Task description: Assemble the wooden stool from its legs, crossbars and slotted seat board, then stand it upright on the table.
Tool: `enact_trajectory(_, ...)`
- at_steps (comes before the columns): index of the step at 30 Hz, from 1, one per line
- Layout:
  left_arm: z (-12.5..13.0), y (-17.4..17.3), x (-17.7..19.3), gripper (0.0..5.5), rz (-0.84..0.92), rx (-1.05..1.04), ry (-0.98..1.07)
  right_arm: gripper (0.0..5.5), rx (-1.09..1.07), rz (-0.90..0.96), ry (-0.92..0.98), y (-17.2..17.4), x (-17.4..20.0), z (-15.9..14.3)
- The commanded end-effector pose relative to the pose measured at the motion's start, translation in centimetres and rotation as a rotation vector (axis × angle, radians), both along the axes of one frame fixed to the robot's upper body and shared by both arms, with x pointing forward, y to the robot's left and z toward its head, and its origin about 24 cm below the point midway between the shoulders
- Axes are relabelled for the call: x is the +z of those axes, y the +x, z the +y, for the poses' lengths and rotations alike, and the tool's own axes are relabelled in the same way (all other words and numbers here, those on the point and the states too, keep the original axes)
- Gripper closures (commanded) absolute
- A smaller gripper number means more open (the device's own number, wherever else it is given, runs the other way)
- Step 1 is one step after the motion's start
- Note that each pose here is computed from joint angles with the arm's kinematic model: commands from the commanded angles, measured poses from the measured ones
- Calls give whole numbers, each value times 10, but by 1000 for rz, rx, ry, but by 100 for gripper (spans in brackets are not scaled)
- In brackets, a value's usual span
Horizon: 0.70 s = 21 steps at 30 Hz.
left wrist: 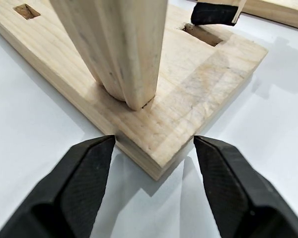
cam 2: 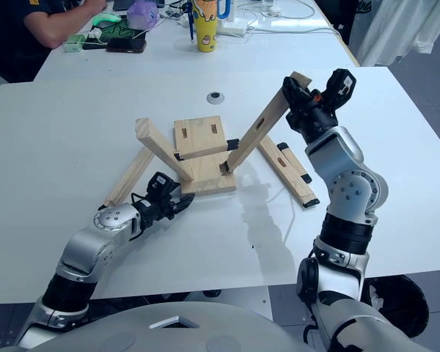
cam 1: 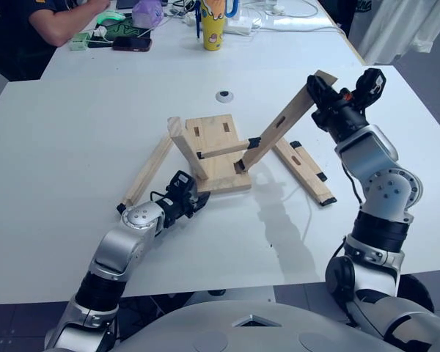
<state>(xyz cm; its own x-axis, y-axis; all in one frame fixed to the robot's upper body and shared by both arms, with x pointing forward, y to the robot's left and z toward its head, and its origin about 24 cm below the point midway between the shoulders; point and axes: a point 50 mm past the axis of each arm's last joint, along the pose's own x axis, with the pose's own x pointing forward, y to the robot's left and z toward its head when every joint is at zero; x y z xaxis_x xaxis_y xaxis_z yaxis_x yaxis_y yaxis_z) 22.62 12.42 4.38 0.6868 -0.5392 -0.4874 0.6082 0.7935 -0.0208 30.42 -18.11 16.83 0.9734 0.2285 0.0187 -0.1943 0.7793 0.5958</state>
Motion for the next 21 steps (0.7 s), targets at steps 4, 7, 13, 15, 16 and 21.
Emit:
enact_trajectory(4, 2, -1, 2, 255, -4, 14, 5, 445, -10, -28, -30, -5, 1, 4)
enact_trajectory(7, 2, 0, 2, 255, -6, 20, 3, 445, -13, -20, -66, -8, -3, 5)
enact_trajectory(13, 2, 1, 4, 255, -14, 26, -1, 445, -15, 2, -107, -13, -13, 10)
enact_trajectory(15, 2, 2, 4, 255, -16, 26, -3, 445, -33, -22, -147, -14, -12, 10)
enact_trajectory(16, 1, 2, 5, 255, -16, 26, -4, 445, -43, -34, -161, -14, -12, 10)
enact_trajectory(21, -1, 2, 5, 255, -18, 26, -9, 445, -75, -87, -125, -12, -9, 13)
